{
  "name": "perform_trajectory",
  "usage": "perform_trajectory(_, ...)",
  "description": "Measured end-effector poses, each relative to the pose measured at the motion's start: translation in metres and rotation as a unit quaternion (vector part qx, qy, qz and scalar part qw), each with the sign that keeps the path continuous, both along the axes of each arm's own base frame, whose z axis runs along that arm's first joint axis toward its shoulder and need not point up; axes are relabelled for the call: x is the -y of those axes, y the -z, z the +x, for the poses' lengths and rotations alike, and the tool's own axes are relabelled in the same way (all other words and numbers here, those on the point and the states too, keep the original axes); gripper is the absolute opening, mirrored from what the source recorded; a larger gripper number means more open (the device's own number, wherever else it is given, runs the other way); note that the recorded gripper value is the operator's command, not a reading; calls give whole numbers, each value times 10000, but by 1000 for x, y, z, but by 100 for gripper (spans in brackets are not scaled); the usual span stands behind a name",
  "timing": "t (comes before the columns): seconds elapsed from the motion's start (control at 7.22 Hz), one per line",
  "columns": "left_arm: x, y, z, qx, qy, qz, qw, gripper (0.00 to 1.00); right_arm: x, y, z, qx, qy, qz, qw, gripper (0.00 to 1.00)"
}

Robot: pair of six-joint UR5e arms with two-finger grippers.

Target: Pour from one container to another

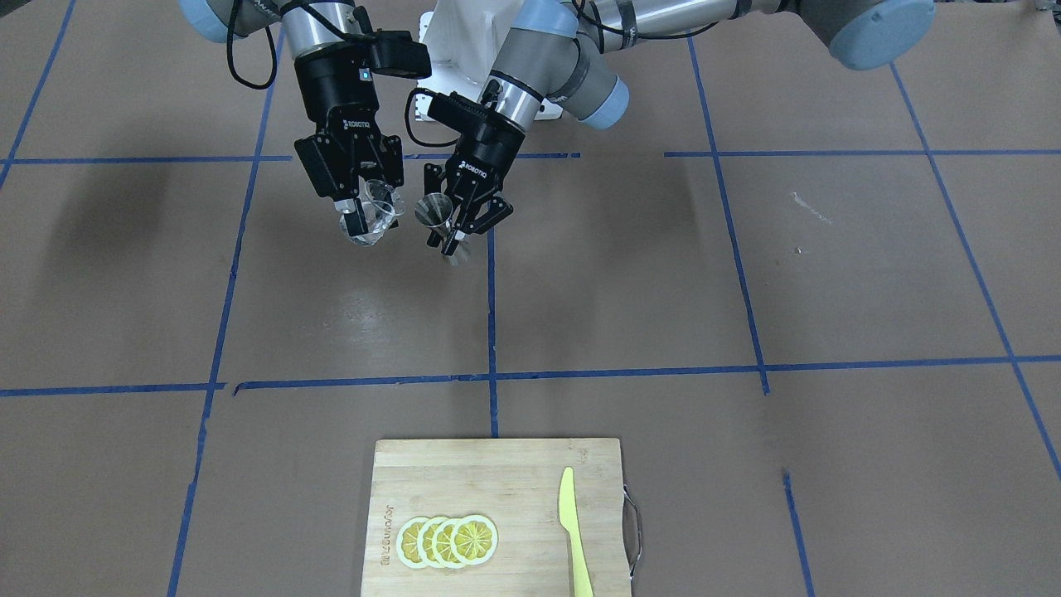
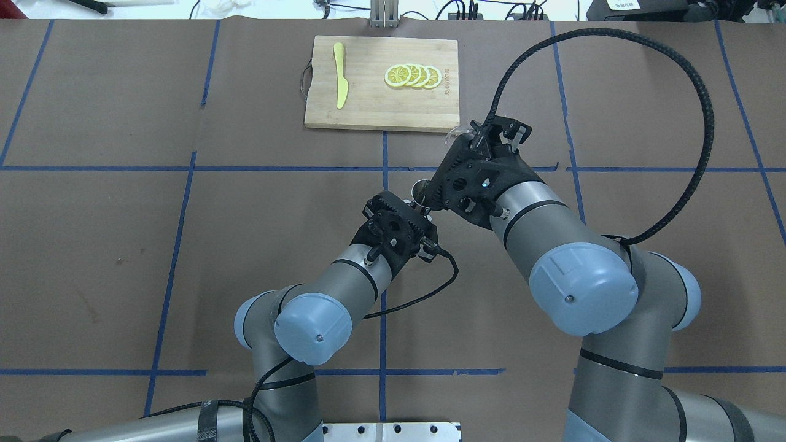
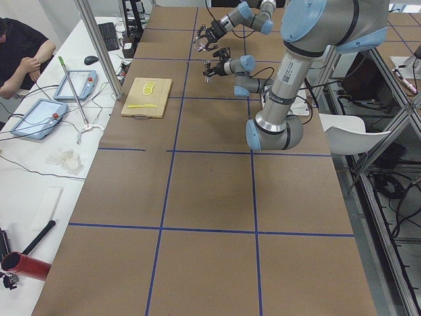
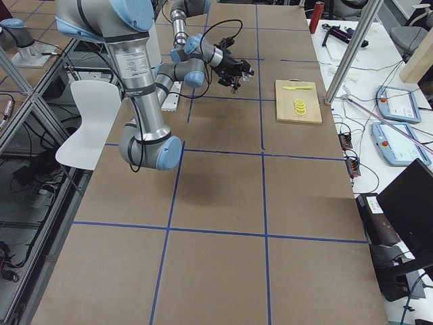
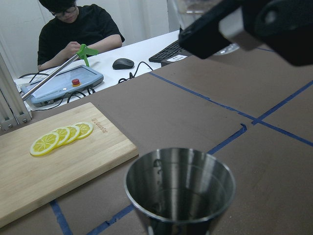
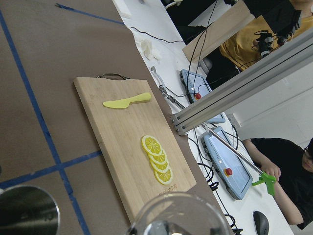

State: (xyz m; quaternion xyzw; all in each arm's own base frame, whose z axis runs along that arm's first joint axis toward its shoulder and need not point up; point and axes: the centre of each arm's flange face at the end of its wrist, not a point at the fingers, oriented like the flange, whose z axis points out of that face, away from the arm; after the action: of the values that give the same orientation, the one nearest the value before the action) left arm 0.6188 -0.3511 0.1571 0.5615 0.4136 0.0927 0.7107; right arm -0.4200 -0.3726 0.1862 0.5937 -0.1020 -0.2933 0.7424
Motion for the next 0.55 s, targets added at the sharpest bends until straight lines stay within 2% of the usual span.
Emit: perform_trajectory(0.55,0,-1,1,19,-7,-1,10000,0,-2,11,-3,-209,89,150,9996,0)
